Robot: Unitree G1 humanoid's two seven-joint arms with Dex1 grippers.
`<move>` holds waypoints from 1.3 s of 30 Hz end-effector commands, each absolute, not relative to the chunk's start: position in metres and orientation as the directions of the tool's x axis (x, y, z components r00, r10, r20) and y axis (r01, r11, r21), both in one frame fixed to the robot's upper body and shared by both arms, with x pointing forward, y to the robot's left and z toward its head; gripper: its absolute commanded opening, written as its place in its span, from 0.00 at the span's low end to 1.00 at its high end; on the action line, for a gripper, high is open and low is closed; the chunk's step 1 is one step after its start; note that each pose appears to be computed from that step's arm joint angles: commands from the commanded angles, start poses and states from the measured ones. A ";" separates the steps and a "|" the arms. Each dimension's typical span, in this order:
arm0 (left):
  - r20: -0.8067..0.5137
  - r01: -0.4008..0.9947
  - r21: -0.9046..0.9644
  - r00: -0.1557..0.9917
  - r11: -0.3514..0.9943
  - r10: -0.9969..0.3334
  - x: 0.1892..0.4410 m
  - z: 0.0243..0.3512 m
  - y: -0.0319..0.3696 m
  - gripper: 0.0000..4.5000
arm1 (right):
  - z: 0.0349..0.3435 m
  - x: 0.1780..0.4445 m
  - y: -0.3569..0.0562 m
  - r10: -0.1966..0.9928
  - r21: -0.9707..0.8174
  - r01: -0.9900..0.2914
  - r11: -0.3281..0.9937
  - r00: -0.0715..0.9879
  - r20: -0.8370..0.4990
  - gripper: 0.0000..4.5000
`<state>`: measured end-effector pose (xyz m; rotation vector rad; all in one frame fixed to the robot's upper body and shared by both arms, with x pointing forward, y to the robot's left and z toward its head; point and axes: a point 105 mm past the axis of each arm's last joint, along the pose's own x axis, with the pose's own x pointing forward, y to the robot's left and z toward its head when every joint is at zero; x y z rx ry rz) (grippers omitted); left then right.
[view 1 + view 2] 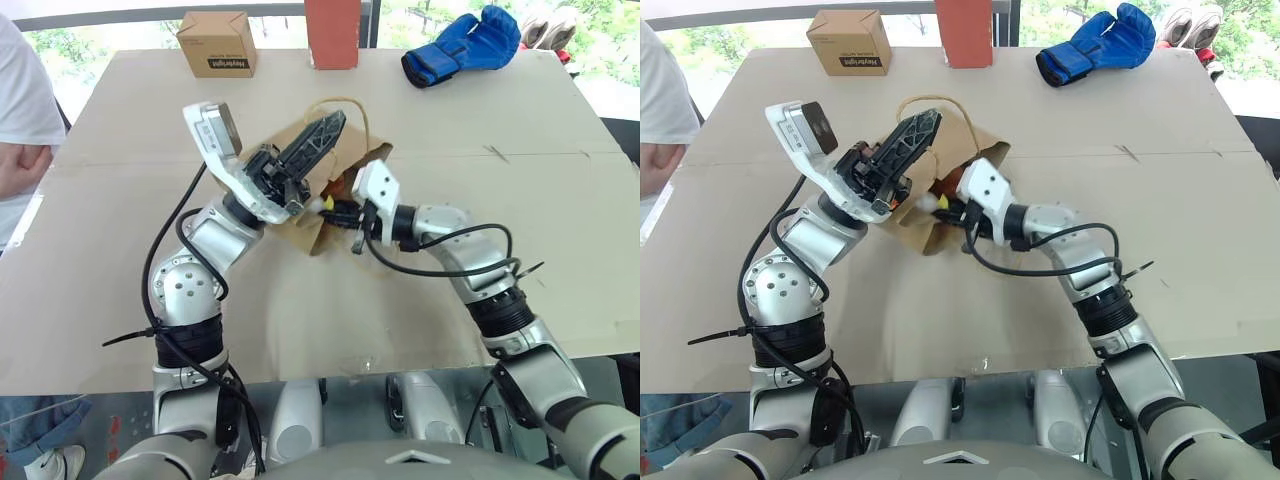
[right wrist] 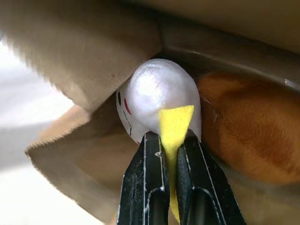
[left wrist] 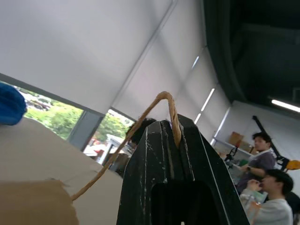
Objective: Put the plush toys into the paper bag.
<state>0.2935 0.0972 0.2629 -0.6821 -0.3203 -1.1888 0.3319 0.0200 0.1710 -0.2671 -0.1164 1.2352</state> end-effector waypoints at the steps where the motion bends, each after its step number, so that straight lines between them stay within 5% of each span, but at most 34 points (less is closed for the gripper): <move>1: 0.601 0.929 -0.319 0.352 0.190 -0.717 0.290 0.270 0.100 0.00 | 0.156 0.346 0.028 0.922 -0.282 -0.898 0.338 0.376 -0.091 0.01; 2: 0.604 0.924 -0.328 0.365 0.197 -0.708 0.293 0.271 0.102 0.00 | 0.149 0.351 0.027 0.918 -0.264 -0.900 0.348 0.384 -0.097 0.01; 4: 0.611 0.916 -0.343 0.386 0.209 -0.691 0.296 0.271 0.105 0.00 | 0.137 0.354 0.025 0.921 -0.256 -0.908 0.330 0.370 -0.125 0.18; 8: 0.617 0.886 -0.389 0.454 0.253 -0.642 0.305 0.267 0.124 0.00 | 0.147 0.361 0.001 0.884 -0.232 -0.872 0.432 0.460 -0.083 0.66; 10: 0.617 0.875 -0.403 0.476 0.268 -0.627 0.309 0.264 0.130 0.00 | 0.159 0.349 -0.012 0.891 -0.164 -0.884 0.438 0.451 -0.051 0.71; 15: 0.627 0.866 -0.421 0.492 0.269 -0.604 0.318 0.263 0.134 0.00 | 0.178 0.321 -0.058 0.874 -0.095 -0.875 0.475 0.482 -0.064 0.71; 20: 0.658 0.867 -0.431 0.492 0.251 -0.570 0.327 0.269 0.138 0.00 | 0.203 0.309 -0.109 0.779 0.009 -0.781 0.625 0.623 -0.070 0.71; 25: 0.696 0.855 -0.458 0.515 0.243 -0.501 0.334 0.278 0.156 0.00 | 0.184 0.291 -0.135 0.692 0.286 -0.643 0.710 0.712 -0.118 0.71; 32: 0.689 0.844 -0.467 0.535 0.266 -0.489 0.334 0.278 0.168 0.00 | 0.144 0.278 -0.130 0.666 0.499 -0.523 0.691 0.729 -0.158 0.71; 39: 0.686 0.849 -0.451 0.527 0.275 -0.501 0.332 0.280 0.166 0.00 | 0.157 0.303 -0.091 0.741 0.627 -0.569 0.532 0.671 -0.021 0.71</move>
